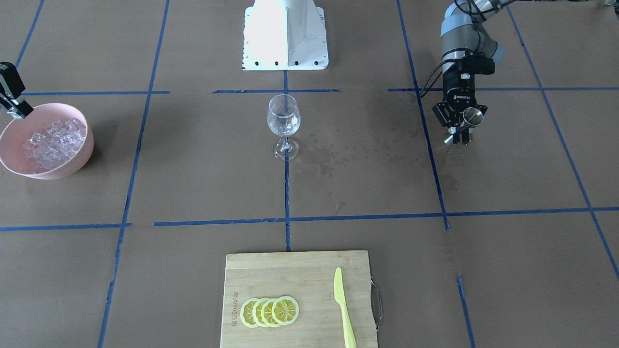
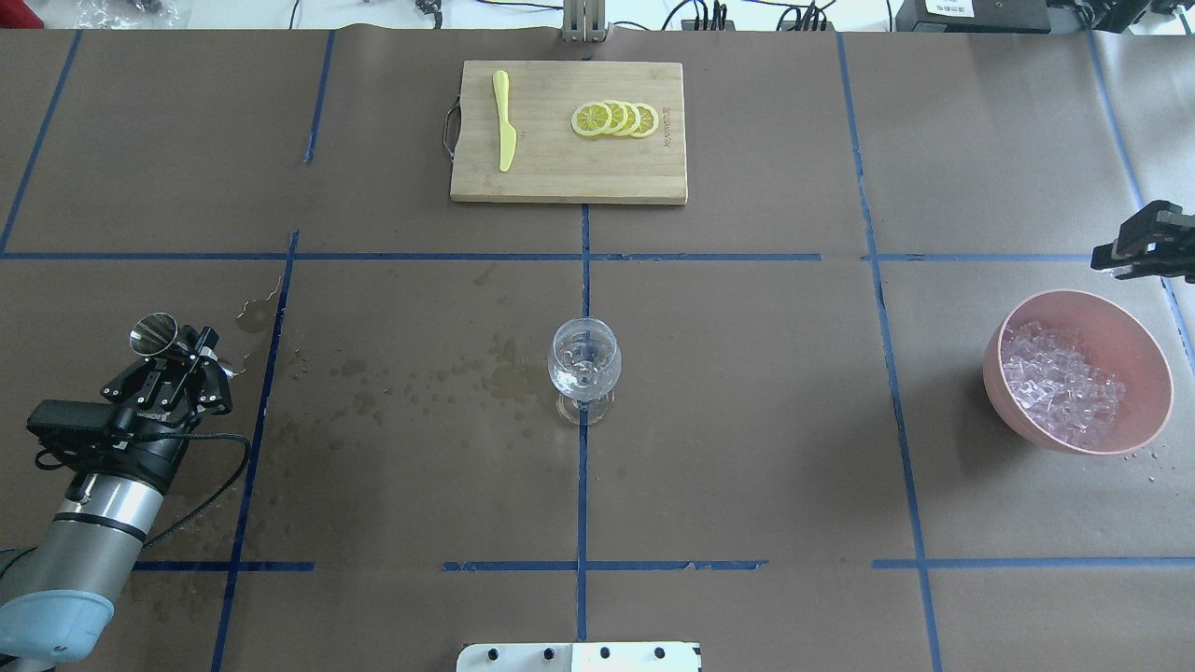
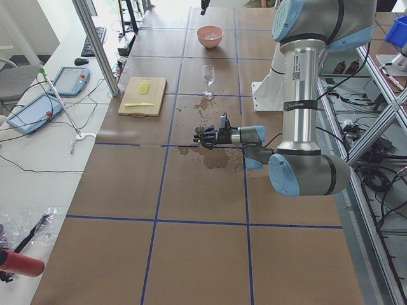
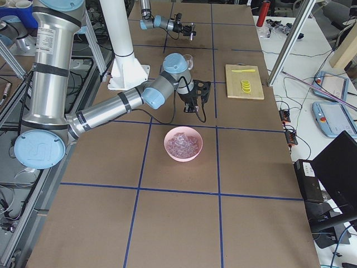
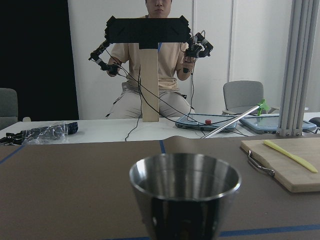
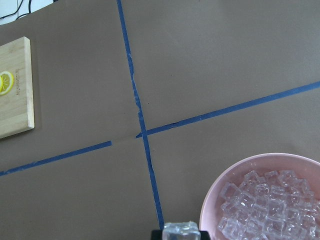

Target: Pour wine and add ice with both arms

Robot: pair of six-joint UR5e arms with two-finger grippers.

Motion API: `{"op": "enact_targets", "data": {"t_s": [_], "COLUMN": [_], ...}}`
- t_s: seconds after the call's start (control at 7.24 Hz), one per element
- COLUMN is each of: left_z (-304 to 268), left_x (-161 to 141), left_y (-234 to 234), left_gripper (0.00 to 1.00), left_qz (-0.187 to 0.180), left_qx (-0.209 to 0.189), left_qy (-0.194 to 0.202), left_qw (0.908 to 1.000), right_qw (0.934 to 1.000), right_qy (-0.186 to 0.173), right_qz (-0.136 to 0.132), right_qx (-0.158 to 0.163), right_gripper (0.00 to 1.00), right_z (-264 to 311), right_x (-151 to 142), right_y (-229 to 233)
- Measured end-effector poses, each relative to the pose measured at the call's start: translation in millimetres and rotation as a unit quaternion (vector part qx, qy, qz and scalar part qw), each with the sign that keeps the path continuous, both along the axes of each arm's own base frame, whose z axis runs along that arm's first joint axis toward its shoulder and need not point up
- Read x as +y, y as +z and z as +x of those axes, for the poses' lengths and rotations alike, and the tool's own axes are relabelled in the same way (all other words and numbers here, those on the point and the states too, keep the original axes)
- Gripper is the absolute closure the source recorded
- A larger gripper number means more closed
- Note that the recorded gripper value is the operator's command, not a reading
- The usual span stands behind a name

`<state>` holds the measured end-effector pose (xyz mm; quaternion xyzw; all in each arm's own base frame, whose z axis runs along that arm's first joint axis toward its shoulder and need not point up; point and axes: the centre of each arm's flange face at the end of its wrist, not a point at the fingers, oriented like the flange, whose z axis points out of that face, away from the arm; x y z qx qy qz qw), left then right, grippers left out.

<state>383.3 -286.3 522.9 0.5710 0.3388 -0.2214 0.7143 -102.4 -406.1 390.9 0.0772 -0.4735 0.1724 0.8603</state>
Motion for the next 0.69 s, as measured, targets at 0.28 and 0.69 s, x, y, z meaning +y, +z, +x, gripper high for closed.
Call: {"op": "enact_targets", "data": {"t_s": [0.28,0.69], "left_z": [6,8], "left_x": [7,8], "left_y": [3,13], "left_gripper": [1.0,1.0], "left_qz": [-0.003,-0.005], "left_qx": [0.007,-0.001], "left_qy": [0.009,0.01], "left_qw": [0.9999,0.9999], "right_qw": [1.0,1.0], "right_qy": [-0.001,-0.003], "right_qz": [0.002,0.006], "right_qx": [-0.002,-0.007], "right_gripper": [1.0,1.0], "right_z": [1,1], "right_x": [0,2], "right_y": [-3,-8]}}
